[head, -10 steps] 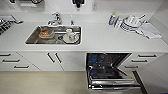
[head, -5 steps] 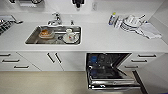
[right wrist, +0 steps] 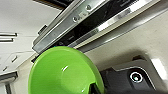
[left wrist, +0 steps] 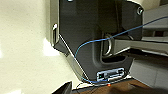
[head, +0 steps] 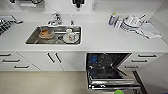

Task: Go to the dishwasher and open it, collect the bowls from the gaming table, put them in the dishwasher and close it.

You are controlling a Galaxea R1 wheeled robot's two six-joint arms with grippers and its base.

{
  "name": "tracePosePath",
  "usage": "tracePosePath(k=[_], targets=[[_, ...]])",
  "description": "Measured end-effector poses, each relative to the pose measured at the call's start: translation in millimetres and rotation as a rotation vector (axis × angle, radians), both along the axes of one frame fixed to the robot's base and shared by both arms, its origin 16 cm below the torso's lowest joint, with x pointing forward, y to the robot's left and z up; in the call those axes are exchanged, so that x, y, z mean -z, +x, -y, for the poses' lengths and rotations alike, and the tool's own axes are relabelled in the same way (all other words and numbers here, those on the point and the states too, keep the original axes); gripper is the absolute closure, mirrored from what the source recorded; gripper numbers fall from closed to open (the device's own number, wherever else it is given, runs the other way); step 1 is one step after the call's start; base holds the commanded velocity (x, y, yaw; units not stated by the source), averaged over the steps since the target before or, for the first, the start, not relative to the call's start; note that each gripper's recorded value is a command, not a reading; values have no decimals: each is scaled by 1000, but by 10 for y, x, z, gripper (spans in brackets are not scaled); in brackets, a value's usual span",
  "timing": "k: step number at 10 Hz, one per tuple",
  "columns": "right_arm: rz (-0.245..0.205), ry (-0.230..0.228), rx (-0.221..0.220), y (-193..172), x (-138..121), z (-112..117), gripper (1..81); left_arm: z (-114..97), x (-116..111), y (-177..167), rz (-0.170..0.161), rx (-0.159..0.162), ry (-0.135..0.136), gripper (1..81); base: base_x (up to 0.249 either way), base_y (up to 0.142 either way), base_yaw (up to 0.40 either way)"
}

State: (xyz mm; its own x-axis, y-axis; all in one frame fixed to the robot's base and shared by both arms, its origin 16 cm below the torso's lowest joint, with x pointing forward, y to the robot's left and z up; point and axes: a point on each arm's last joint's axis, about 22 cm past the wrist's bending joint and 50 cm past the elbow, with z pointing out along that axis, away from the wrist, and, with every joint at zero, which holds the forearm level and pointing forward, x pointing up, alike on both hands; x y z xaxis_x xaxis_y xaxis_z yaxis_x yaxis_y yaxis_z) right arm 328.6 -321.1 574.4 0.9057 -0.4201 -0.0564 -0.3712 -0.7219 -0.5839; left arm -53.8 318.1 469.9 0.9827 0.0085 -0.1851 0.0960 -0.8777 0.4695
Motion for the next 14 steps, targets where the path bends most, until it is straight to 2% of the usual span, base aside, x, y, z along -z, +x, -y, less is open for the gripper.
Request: tracePosePath(k=[1, 3, 4, 5, 6, 7, 8, 9, 11, 13, 14], targets=[[24, 10, 6, 232, -62, -41, 811, 151, 7, -171, 8, -12, -19, 10, 0, 0, 0], [65, 29, 37, 693, -158, -134, 811, 166, 37, -466, 19, -12, -2, 10, 0, 0, 0], [81, 40, 52, 911, -180, -208, 811, 301, 5, -652, 14, -20, -11, 10, 0, 0, 0], [104, 41, 65, 1172, -209, -244, 811, 709, -106, -955, -10, -43, -56, 10, 0, 0, 0], [119, 39, 76, 1398, -229, -258, 811, 1183, -287, -1269, -36, -63, -118, 10, 0, 0, 0], [122, 39, 81, 1539, -217, -304, 811, 1495, -458, -1536, -62, -69, -157, 10, 0, 0, 0], [110, 37, 97, 1622, -142, -350, 811, 1636, -565, -1741, -84, -53, -170, 10, 0, 0, 0], [95, 25, 110, 1698, -52, -353, 811, 1747, -611, -1884, -103, -25, -172, 10, 0, 0, 0], [111, -5, 144, 2049, 25, -328, 811, 1987, -653, -2169, -170, 53, -149, 10, 0, 0, 0], [113, 0, 154, 2299, 54, -525, 811, 2158, -829, -2420, -210, 73, -163, 10, 0, 0, 0], [98, 2, 165, 2370, 65, -567, 10, 2139, -863, -2501, -223, 91, -157, 10, 0, 0, 0]])
